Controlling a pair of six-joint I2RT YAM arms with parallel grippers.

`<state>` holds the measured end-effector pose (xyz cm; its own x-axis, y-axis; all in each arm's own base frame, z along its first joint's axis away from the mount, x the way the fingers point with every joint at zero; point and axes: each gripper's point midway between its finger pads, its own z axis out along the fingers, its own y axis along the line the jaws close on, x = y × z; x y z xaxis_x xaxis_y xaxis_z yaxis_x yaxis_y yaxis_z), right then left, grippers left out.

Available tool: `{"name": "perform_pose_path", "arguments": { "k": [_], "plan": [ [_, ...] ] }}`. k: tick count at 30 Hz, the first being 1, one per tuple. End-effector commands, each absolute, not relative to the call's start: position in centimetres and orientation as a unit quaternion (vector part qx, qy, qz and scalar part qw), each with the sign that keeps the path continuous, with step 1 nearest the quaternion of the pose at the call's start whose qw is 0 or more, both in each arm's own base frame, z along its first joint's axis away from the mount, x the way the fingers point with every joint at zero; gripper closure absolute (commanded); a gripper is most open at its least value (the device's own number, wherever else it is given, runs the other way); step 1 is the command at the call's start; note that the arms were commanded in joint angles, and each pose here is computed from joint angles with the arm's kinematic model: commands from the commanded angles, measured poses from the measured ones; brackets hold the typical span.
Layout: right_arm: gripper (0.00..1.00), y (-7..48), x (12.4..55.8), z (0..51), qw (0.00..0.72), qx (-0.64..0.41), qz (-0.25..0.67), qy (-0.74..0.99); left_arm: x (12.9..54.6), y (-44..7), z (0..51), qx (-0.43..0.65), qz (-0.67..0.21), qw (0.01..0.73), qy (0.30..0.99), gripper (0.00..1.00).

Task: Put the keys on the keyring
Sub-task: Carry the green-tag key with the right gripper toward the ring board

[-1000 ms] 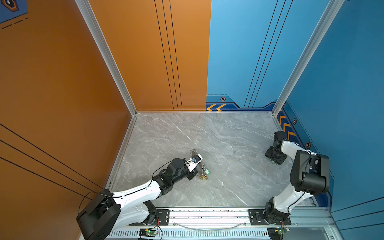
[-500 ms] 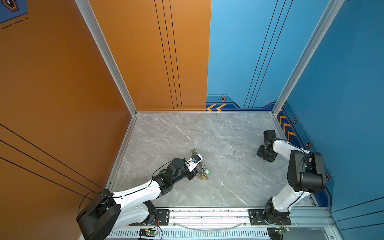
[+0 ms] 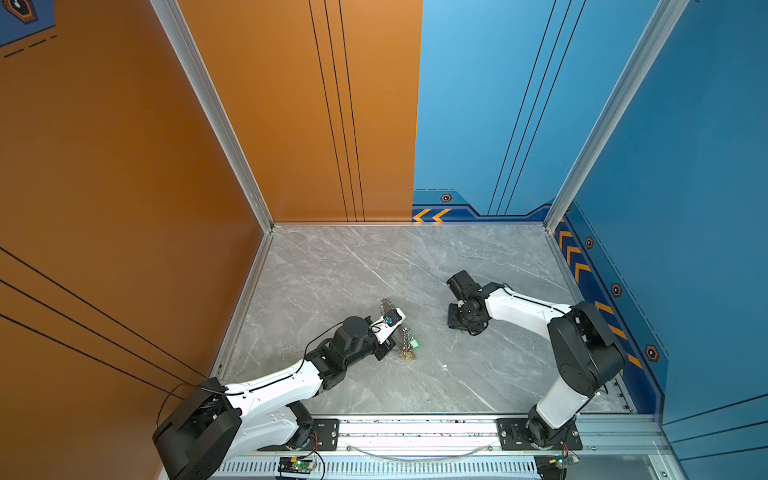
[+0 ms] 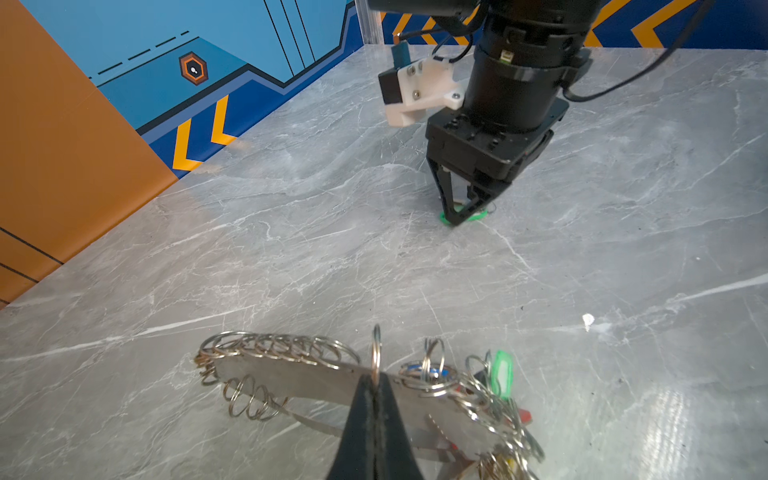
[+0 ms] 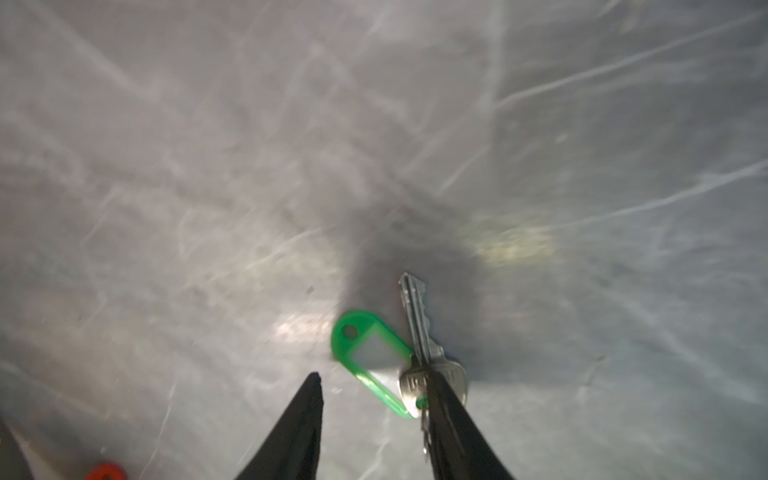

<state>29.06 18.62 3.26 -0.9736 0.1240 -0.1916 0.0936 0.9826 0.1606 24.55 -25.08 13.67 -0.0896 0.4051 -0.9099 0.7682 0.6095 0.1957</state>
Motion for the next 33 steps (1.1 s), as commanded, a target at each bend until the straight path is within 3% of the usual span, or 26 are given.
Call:
{"name": "perform_pose_path", "arguments": {
  "k": [1, 10, 33],
  "plan": [
    [0.58, 19.5, 28.4, 5.1, 0.095, 0.044, 0.079, 0.991, 24.9, -25.3, 15.7, 0.402, -0.162, 0.569, 0.699, 1.00],
    [0.69, 17.6, 27.1, 6.9, 0.119, -0.022, 0.045, 0.992, 25.0, -25.2, 15.9, 0.401, -0.157, 0.573, 0.698, 1.00],
    [0.72, 20.6, 25.6, 3.5, 0.092, -0.152, -0.040, 0.983, 24.9, -25.2, 15.9, 0.402, -0.156, 0.574, 0.697, 1.00]
  ]
}}
